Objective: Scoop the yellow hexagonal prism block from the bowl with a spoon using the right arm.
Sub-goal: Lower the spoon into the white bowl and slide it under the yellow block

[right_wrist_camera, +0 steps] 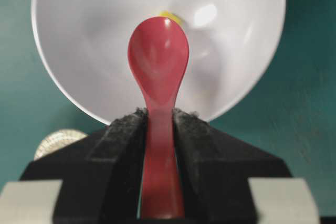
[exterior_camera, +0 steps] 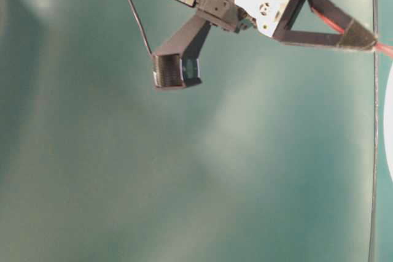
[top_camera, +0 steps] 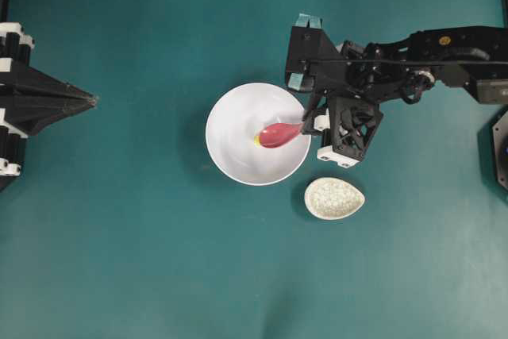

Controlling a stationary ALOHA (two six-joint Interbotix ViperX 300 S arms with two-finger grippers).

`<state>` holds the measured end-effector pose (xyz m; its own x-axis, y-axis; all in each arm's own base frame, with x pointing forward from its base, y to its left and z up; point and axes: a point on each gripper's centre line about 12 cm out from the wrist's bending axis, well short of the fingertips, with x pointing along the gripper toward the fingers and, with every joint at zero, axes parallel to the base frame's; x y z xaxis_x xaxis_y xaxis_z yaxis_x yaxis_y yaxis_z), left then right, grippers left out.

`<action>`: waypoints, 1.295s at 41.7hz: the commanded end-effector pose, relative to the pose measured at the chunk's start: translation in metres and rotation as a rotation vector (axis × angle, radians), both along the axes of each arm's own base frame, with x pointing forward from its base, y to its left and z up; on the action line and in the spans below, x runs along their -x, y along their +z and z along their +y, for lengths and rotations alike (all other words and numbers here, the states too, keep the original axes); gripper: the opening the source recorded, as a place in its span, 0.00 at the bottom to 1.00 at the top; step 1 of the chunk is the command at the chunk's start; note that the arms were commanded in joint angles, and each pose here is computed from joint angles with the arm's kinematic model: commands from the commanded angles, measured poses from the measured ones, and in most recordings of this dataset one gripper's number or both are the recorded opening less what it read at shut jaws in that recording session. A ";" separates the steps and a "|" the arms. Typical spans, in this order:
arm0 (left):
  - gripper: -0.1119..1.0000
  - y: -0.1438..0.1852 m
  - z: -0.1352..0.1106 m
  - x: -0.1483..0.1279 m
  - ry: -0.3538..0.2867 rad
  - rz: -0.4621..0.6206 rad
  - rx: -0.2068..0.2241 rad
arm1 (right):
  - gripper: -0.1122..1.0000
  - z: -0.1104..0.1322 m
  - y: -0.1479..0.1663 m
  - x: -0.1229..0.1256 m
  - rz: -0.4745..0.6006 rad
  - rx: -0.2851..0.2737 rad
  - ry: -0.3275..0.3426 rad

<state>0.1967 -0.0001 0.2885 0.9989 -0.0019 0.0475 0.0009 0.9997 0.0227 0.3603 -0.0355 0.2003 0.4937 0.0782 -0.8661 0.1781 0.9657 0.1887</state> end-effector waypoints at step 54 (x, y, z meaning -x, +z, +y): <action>0.10 0.010 0.000 -0.002 0.001 -0.029 -0.006 | 0.32 0.003 -0.011 -0.035 0.042 0.010 0.002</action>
<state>0.1967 0.0002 0.2885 0.9989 -0.0004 0.0475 -0.0008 0.9997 0.0258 0.3873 -0.0321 0.1754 0.4123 0.0769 -0.9078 0.1956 0.9657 0.1706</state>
